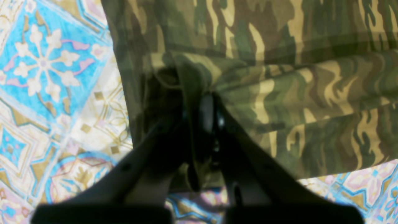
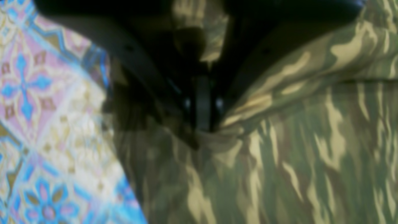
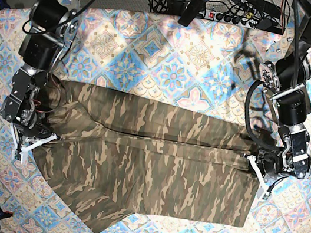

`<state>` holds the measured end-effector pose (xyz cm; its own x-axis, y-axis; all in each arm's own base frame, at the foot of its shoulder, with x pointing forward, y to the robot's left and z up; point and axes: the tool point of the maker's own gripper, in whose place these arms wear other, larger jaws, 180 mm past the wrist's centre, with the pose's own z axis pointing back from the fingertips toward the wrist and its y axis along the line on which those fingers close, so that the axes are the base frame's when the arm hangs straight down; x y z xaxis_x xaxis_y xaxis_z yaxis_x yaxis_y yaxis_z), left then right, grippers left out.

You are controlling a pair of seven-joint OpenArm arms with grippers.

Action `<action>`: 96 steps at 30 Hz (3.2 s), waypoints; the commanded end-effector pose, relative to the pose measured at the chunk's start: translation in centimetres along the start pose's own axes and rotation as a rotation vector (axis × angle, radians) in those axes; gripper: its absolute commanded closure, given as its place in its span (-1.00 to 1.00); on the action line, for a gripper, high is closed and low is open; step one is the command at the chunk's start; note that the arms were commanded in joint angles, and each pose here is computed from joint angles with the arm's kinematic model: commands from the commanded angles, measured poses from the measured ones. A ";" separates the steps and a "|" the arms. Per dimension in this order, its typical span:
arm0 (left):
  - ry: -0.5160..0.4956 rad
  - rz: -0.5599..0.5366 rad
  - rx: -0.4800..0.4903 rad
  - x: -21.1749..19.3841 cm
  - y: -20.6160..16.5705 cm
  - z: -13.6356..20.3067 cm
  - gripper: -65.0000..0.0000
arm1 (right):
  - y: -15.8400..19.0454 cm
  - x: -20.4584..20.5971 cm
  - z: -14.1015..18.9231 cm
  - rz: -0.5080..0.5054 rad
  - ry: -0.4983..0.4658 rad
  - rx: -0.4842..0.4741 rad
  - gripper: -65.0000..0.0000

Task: Fold the T-shirt properly
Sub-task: 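Lower the folded edge onto the shirt and open both grippers, then grasp the folded edge again with both grippers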

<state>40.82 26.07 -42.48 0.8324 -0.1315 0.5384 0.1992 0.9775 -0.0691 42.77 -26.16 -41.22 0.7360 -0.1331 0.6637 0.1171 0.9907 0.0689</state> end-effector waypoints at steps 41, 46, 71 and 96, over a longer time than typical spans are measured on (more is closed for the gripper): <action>-0.199 0.207 0.169 1.1 3.3 -1.3 -0.61 | -0.4 8.8 0.3 0.092 -0.290 -0.051 -0.78; -0.205 0.209 0.177 1.2 3.8 -1.0 -0.61 | -0.5 9.8 0.9 0.097 -0.318 -0.058 -1.00; -0.351 0.087 0.298 3.6 5.7 4.0 -0.59 | -0.6 4.0 1.5 0.120 -0.180 -0.080 -1.00; -0.106 -0.058 0.187 -1.7 3.2 4.8 -0.61 | -6.2 -4.5 5.0 -0.023 0.023 -0.096 -1.00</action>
<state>35.77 29.43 -41.74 0.8025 -0.1811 0.5685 0.1534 0.9834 0.0968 33.84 -30.84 -42.72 0.7838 -0.1738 0.5962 0.2001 0.9795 0.0225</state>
